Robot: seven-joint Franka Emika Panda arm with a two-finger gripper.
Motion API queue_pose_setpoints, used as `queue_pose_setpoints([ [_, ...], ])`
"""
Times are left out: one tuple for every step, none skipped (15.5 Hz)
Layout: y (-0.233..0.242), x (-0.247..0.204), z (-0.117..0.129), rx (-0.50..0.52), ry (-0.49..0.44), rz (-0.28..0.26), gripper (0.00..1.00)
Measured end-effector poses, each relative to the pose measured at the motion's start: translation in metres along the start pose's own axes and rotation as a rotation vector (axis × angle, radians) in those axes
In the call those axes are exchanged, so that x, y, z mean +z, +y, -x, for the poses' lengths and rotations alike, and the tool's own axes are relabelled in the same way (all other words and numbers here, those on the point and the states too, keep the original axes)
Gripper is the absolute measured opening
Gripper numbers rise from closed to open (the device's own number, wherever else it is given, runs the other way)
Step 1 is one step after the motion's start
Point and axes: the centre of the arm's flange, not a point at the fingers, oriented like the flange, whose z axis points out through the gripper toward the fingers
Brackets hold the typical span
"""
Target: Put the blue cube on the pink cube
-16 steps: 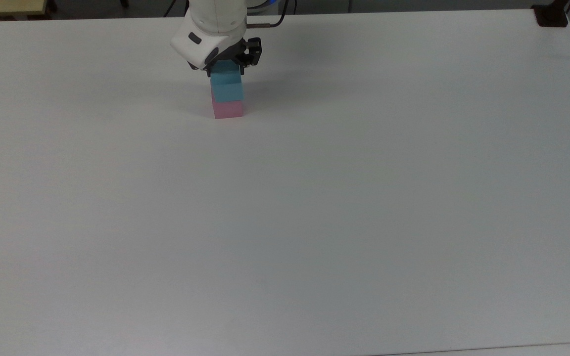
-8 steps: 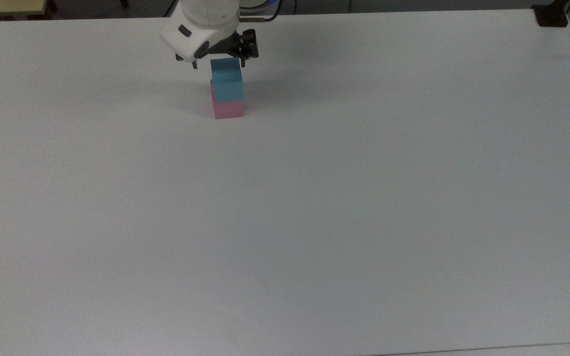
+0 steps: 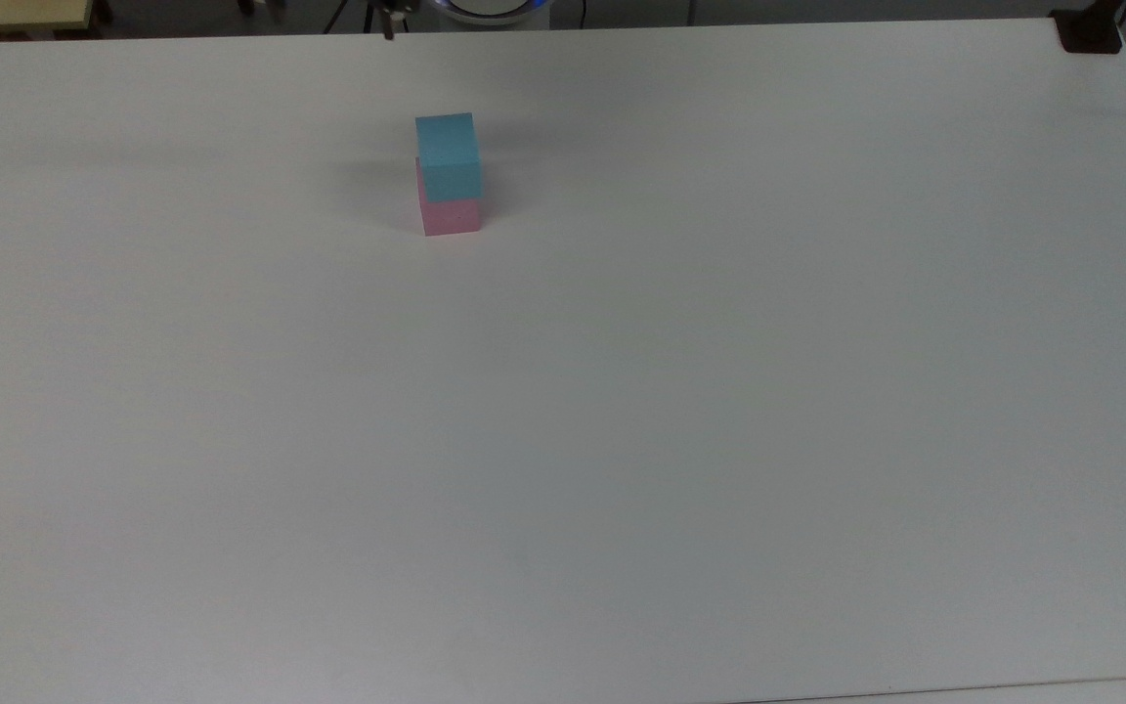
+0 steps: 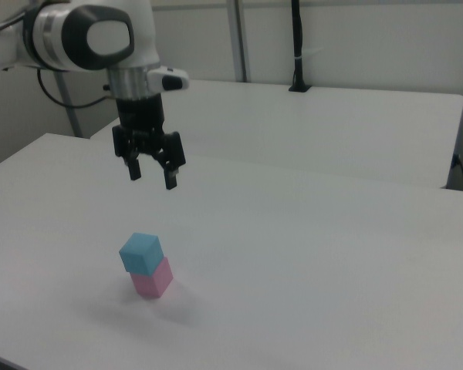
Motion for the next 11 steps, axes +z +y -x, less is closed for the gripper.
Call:
queue_pose_setpoints([
  [0.008,-0.01,0.002,0.015,0.022,-0.002,1.0],
  [0.017,-0.023,0.003,0.032,0.05,-0.003,1.0],
  [0.025,-0.035,0.004,0.047,0.074,-0.005,1.0],
  [0.032,-0.045,0.005,0.06,0.103,-0.007,1.0],
  [0.037,-0.053,0.004,0.069,0.132,-0.011,1.0],
  [0.039,-0.059,0.003,0.074,0.161,-0.018,1.0],
  [0.039,-0.063,0.003,0.075,0.176,-0.024,1.0],
  [0.039,-0.066,0.003,0.075,0.185,-0.026,1.0],
  [0.038,-0.068,0.002,0.073,0.19,-0.027,1.0],
  [0.034,-0.069,0.002,0.067,0.192,-0.027,1.0],
  [0.03,-0.069,0.002,0.059,0.193,-0.027,1.0],
])
